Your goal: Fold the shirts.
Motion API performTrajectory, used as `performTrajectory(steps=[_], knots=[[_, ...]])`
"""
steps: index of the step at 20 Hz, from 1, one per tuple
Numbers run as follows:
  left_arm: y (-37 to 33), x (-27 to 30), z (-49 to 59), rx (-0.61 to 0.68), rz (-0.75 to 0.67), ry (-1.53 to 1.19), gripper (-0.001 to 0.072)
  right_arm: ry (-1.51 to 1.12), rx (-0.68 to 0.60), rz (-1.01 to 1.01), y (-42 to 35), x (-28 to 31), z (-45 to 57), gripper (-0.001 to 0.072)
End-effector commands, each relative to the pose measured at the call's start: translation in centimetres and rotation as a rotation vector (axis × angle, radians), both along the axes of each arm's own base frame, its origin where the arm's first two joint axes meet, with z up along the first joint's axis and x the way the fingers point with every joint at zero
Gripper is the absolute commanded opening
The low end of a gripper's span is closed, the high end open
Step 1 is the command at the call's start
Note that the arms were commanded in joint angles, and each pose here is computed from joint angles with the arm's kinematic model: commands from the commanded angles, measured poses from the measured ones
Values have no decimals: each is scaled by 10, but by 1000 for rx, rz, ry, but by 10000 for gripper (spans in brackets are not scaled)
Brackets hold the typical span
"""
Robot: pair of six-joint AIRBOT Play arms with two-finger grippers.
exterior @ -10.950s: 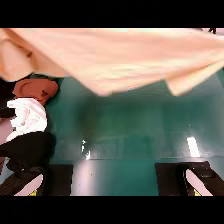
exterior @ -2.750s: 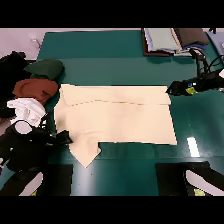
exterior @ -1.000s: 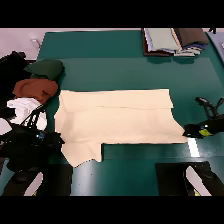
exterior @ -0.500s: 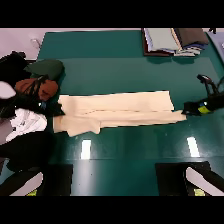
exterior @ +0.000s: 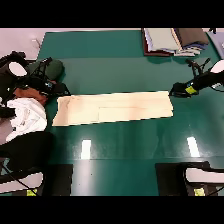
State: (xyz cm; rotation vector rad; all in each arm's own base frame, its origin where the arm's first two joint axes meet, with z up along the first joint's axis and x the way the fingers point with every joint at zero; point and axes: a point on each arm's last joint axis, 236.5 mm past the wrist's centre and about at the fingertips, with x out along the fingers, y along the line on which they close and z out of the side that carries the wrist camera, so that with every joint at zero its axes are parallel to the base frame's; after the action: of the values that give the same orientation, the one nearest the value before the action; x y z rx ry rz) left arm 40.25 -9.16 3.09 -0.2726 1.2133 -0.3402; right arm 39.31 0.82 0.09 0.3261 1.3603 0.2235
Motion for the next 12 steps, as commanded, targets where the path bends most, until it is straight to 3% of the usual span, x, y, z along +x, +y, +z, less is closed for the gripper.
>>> performTrajectory(steps=[1,2,3,4,8,12], knots=[[-2,8,9,-15,13,-9,548,-23,94,-26,-9,10,2,459],[-5,8,10,-29,12,-7,441,1,102,-46,-20,2,-6,466],[-9,7,12,-47,9,-6,153,39,116,-82,-30,-9,-16,539],[-13,8,14,-65,9,-8,37,72,129,-114,-39,-20,-28,562],[-43,13,21,-105,-22,-54,26,132,268,-171,-37,-44,-64,562],[-105,2,7,-119,-112,-35,26,157,449,-157,9,-32,-83,553]])
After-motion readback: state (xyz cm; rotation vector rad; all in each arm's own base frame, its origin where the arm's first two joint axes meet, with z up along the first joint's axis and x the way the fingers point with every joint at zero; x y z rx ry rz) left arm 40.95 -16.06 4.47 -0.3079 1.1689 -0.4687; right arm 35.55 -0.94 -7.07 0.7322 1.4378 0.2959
